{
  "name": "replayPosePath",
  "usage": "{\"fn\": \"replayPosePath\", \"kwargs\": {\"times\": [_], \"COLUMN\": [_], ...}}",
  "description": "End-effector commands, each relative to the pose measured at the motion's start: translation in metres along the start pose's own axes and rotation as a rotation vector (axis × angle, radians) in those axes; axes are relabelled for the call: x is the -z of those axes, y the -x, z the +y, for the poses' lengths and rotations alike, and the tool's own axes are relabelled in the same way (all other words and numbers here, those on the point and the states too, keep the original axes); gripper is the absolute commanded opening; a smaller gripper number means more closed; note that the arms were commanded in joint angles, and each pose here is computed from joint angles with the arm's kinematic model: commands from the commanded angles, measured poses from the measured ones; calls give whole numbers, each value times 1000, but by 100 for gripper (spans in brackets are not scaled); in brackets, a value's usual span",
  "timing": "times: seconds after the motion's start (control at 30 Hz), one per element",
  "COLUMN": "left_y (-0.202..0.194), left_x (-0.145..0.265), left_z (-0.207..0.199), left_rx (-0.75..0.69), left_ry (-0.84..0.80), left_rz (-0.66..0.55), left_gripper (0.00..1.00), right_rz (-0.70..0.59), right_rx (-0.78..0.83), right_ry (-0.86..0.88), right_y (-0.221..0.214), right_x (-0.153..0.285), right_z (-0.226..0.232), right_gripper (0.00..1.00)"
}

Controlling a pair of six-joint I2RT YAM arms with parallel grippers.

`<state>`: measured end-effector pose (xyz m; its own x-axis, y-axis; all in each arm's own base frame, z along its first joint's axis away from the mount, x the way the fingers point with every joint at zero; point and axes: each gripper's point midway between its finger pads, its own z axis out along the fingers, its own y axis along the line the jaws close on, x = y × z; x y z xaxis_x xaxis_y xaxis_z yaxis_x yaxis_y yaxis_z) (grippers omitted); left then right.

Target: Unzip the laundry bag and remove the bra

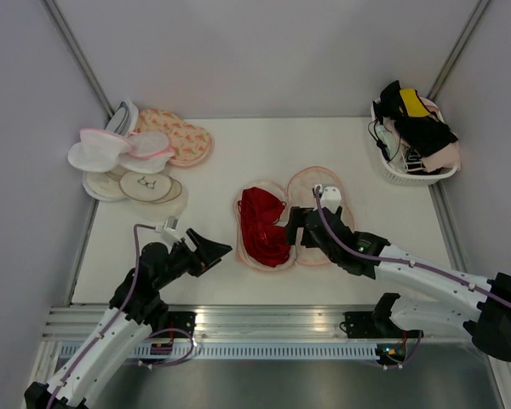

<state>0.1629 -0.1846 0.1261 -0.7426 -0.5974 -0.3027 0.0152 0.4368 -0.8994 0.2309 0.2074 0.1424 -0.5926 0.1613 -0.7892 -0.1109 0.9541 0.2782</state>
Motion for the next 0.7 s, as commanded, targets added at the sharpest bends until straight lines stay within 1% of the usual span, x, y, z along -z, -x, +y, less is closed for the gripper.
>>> {"fn": "replayPosePath", "kwargs": {"times": [0.0, 0.03, 0.07, 0.1, 0.13, 0.2, 0.23, 0.27, 0.33, 0.4, 0.43, 0.47, 0.53, 0.57, 0.63, 0.67], "left_y": [0, 0, 0, -1, 0, 1, 1, 2, 2, 3, 3, 3, 4, 4, 4, 4], "left_x": [8, 8, 9, 10, 11, 12, 13, 13, 13, 14, 14, 14, 14, 14, 13, 12], "left_z": [-15, -15, -14, -14, -16, -17, -17, -17, -17, -17, -17, -15, -14, -14, -11, -10], "left_rx": [-56, -57, -58, -59, -61, -66, -66, -71, -70, -73, -73, -74, -76, -77, -76, -74], "left_ry": [-32, -32, -29, -27, -29, -27, -23, -22, -16, -15, -12, -5, -1, -1, 10, 14], "left_rz": [14, 16, 16, 17, 16, 10, 10, 7, 5, 2, 3, 0, -5, -5, -5, -3], "left_gripper": [88, 88, 88, 88, 88, 88, 88, 88, 88, 88, 88, 88, 88, 88, 88, 88], "right_rz": [-2, 40, 51, 54, 104, 126, 164, 168, 198, 245, 248, 266, 283, 290, 317, 333], "right_rx": [42, 29, 10, 2, 11, 21, 33, 41, 70, 83, 82, 84, 81, 79, 82, 89], "right_ry": [230, 316, 312, 331, 365, 404, 408, 436, 439, 472, 493, 523, 554, 563, 571, 577], "right_y": [12, 5, 8, 10, -1, 3, -8, -3, -9, -21, -20, -24, -30, -32, -40, -45], "right_x": [-14, -22, -34, -43, -56, -70, -82, -86, -99, -105, -106, -103, -101, -100, -100, -100], "right_z": [47, 63, 55, 57, 62, 68, 69, 76, 80, 84, 87, 91, 94, 94, 93, 93], "right_gripper": [96, 95, 95, 93, 93, 90, 89, 88, 86, 82, 80, 74, 68, 60, 53, 52]}}
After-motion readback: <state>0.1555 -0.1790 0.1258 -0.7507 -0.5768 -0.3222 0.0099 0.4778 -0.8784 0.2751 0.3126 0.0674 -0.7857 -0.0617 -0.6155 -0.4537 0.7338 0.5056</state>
